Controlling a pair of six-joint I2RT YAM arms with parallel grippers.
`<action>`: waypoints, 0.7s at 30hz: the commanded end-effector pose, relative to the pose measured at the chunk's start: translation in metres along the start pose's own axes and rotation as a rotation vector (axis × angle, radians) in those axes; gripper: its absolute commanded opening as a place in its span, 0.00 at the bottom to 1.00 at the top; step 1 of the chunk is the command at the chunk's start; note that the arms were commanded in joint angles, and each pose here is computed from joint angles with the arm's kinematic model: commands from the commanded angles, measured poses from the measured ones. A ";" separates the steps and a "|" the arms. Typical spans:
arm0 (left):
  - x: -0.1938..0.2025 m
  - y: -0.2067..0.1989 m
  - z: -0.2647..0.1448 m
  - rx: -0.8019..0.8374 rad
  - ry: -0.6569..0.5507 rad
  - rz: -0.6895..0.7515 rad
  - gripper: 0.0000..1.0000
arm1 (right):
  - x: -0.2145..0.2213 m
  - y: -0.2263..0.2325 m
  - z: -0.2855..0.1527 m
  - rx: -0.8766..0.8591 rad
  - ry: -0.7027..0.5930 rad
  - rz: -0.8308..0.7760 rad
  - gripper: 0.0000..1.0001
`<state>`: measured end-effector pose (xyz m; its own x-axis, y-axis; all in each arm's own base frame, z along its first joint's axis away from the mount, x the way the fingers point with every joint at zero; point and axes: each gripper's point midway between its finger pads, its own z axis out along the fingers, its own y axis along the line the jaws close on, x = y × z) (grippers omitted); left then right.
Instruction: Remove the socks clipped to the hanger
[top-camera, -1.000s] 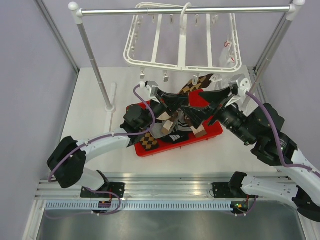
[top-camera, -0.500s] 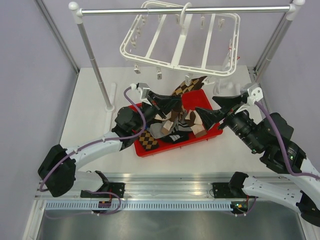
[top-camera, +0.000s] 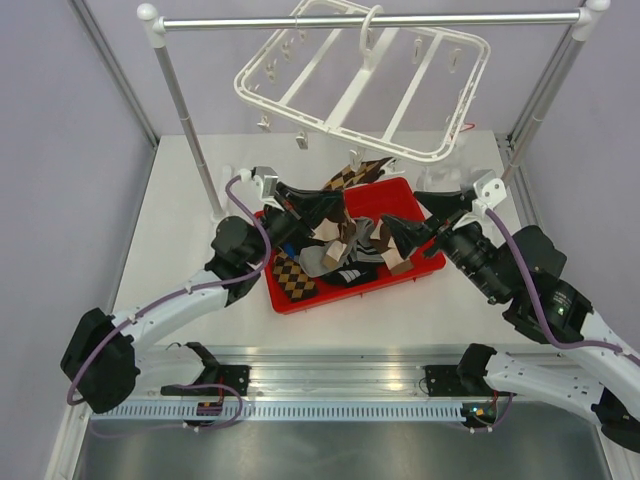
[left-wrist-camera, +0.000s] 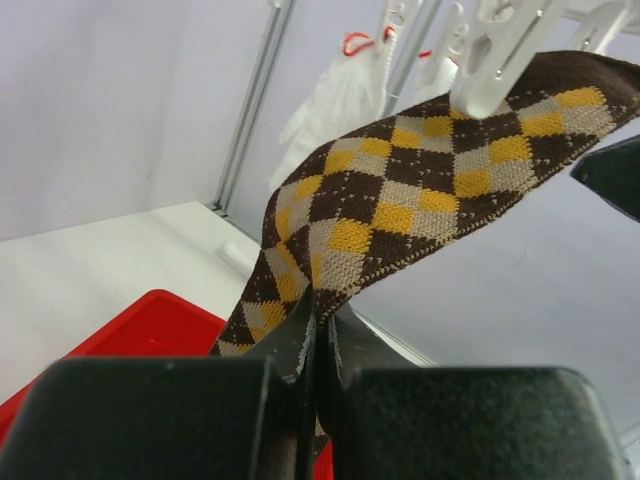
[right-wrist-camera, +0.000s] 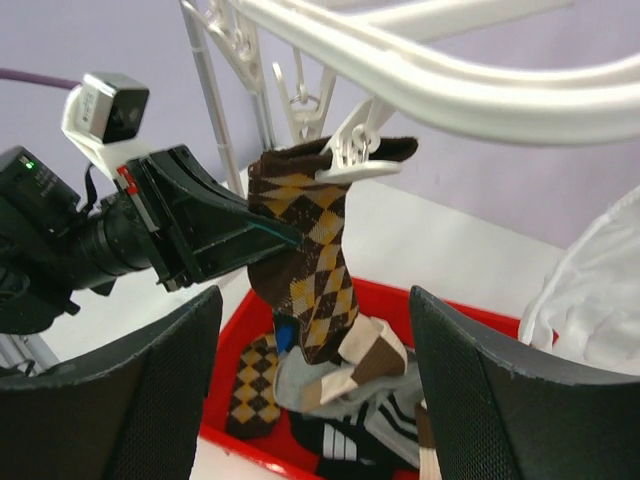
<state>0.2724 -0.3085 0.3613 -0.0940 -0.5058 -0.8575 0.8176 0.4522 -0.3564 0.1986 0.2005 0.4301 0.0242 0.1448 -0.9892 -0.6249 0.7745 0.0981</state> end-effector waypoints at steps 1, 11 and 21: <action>-0.011 -0.001 -0.006 0.011 -0.013 -0.038 0.02 | -0.020 0.009 0.004 -0.045 -0.097 0.000 0.79; -0.024 0.003 -0.018 0.005 -0.031 -0.079 0.02 | -0.033 0.044 0.024 -0.221 -0.190 -0.090 0.83; -0.033 0.011 -0.028 0.000 -0.018 -0.150 0.02 | -0.030 0.046 0.040 -0.294 -0.187 -0.117 0.84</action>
<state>0.2805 -0.2711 0.3633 -0.1708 -0.5564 -0.8132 0.7766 0.4319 -0.4586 0.2056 0.2539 0.4495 0.1853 0.1429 -0.9722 -0.7703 0.6354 -0.0534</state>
